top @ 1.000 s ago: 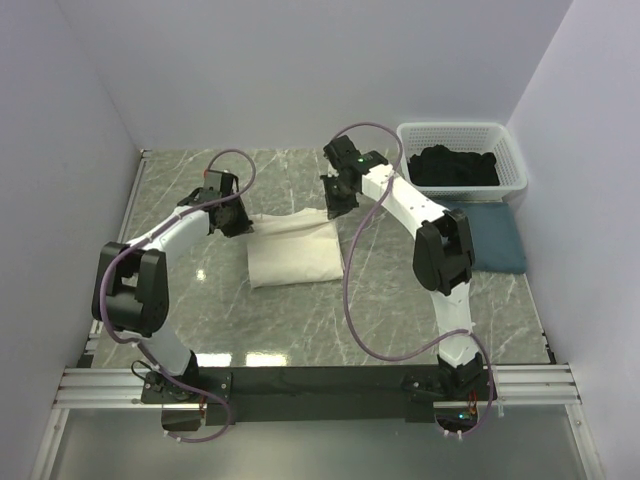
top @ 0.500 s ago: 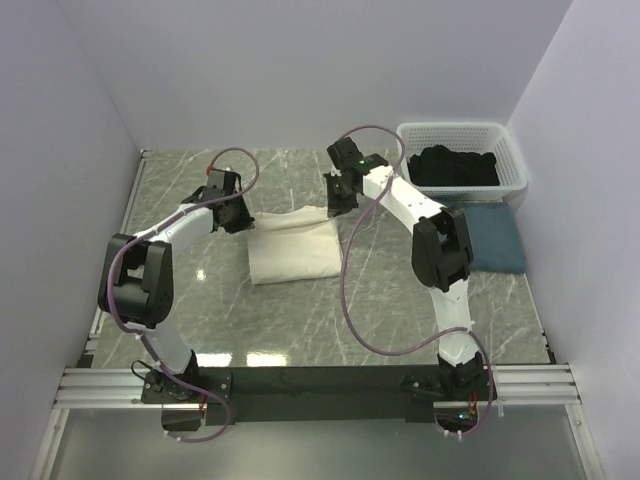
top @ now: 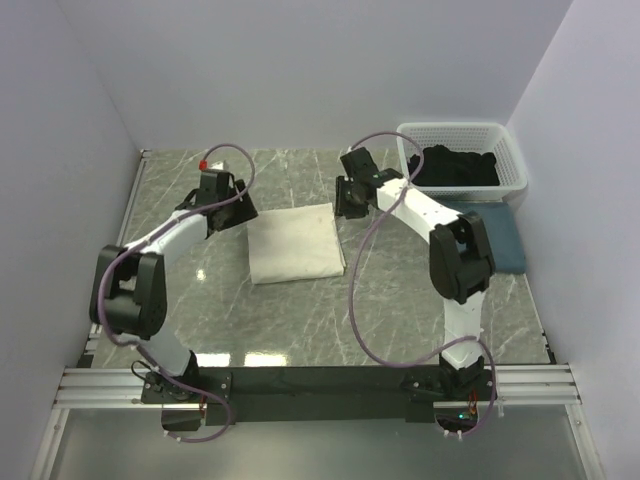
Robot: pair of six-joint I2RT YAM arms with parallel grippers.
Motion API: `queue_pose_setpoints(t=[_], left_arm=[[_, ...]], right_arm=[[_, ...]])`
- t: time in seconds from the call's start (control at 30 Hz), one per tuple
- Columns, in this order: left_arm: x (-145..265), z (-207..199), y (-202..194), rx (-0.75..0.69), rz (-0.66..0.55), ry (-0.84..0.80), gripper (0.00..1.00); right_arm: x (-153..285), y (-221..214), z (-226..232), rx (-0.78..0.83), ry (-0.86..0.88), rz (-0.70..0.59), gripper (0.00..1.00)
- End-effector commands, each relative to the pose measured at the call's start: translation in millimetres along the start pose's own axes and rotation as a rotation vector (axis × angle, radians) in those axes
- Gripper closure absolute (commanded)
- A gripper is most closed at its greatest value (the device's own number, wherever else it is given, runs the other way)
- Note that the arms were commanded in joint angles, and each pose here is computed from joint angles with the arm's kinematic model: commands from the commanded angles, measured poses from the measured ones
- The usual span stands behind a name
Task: Fold and stack the t-shirts
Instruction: Fold the tshirt
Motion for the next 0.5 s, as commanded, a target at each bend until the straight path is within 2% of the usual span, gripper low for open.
queue_pose_setpoints(t=[0.0,0.13,0.27,0.47], left_arm=[[31,-7,16,-0.037,-0.106,-0.056,0.30],[49,-4,-5,-0.100,-0.105,-0.102,0.31],[45,-7,-24,-0.172,-0.063,-0.145,0.36],[17,-18,-12,-0.182,-0.060,-0.144,0.53]], right_arm=[[41,24,30,0.063,0.217,-0.160,0.58],[45,7,45,0.180,0.363,-0.114,0.58],[39,-9,63,0.251,0.501,-0.040,0.58],[14,-10,80,0.266,0.597,0.010,0.58]])
Point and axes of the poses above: each gripper's point midway between its finger pads, its own x axis back along the fingers, its own z axis along the line the jaws close on, y = z × x, the point moved 2 cm from there along x, back along the fingers, and after that the axes turned 6 degrees about -x, right-handed, at the moved point
